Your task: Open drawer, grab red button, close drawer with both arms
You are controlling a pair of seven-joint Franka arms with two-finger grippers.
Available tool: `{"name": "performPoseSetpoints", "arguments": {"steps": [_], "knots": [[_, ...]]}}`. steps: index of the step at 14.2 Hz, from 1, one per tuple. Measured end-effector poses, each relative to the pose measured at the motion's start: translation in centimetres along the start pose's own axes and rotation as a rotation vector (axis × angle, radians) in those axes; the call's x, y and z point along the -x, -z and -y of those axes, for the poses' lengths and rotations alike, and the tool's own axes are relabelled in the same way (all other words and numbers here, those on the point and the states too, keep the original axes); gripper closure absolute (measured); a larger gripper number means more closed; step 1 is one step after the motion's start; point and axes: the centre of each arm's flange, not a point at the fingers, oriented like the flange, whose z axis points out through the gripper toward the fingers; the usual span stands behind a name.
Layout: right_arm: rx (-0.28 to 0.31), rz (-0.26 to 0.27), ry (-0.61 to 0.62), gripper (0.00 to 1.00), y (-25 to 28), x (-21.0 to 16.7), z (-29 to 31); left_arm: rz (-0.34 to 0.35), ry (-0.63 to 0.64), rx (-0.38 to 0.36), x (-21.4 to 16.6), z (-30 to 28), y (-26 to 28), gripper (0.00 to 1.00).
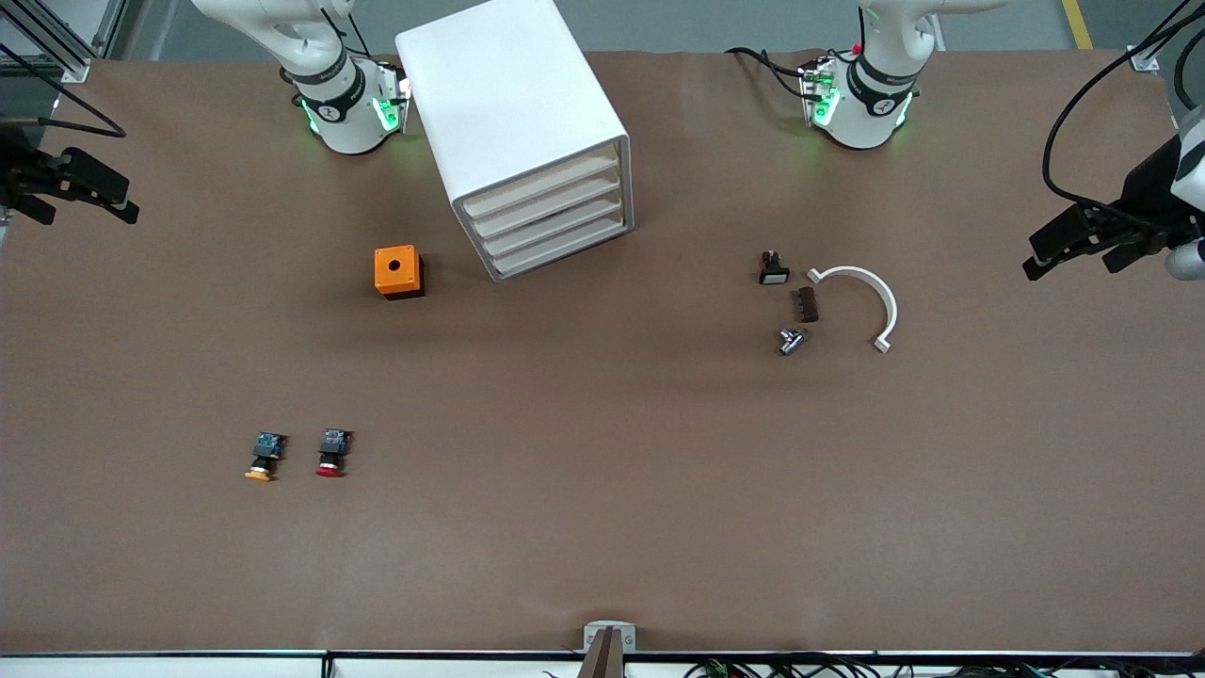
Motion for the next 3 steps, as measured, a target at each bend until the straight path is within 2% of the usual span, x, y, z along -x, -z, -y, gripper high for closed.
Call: {"name": "performPoseSetpoints", "arguments": {"steps": [3], "knots": [[0.000,0.000,0.001,0.00,0.02,0.03,0.06,0.010,0.000,-0.002,0.11,0.01,-0.06,0.00]]}}
